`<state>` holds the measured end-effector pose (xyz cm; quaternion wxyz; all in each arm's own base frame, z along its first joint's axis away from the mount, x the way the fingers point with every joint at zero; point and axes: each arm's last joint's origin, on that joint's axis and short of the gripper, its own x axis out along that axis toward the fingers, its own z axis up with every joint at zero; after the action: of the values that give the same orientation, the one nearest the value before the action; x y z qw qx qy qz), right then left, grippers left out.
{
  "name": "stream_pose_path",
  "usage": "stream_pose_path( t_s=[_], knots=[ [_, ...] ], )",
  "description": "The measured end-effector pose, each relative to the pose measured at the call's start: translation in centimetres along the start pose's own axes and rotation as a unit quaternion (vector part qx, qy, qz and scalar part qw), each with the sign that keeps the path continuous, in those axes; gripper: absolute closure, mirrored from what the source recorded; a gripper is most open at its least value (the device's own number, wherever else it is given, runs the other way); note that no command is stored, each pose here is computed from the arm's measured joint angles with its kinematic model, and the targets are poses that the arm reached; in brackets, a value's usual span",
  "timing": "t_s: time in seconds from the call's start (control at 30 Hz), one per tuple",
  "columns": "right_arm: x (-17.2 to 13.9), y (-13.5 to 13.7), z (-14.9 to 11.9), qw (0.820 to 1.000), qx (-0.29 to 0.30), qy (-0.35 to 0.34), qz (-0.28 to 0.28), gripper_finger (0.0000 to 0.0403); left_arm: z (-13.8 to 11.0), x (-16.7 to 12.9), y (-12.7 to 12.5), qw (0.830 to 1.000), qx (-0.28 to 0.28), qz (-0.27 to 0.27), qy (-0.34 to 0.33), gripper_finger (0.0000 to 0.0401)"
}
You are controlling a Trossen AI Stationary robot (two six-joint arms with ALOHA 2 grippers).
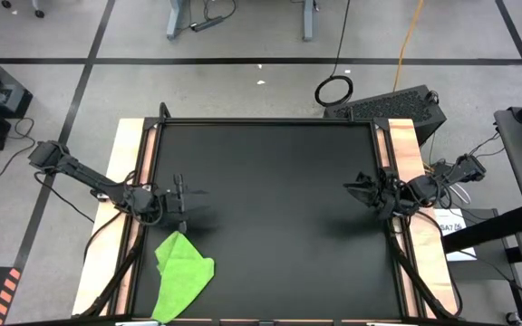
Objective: Roll towel into tight, uniform cylinder
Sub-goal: Fold the green towel
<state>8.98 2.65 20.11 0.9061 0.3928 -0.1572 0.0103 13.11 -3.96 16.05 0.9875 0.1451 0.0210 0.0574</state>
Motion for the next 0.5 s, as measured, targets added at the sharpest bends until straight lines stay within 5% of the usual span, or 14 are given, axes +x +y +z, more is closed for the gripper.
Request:
stream_pose_path(
  t_s=[0.17,0.33,0.5],
  knots=[
    [0.0,0.3,0.5,0.998,0.061,-0.023,0.015,0.0287,1.6,-0.1,0.6,0.978,-0.193,0.014,-0.078,0.0195],
    [0.0,0.5,0.8,0.994,0.098,-0.034,0.028,0.0287,3.0,-0.4,1.2,0.904,-0.401,0.013,-0.148,0.0195],
    [0.0,0.5,1.0,0.991,0.115,-0.066,0.004,0.0287,5.3,-0.1,1.7,0.872,-0.455,0.001,-0.180,0.0195]
  ],
)
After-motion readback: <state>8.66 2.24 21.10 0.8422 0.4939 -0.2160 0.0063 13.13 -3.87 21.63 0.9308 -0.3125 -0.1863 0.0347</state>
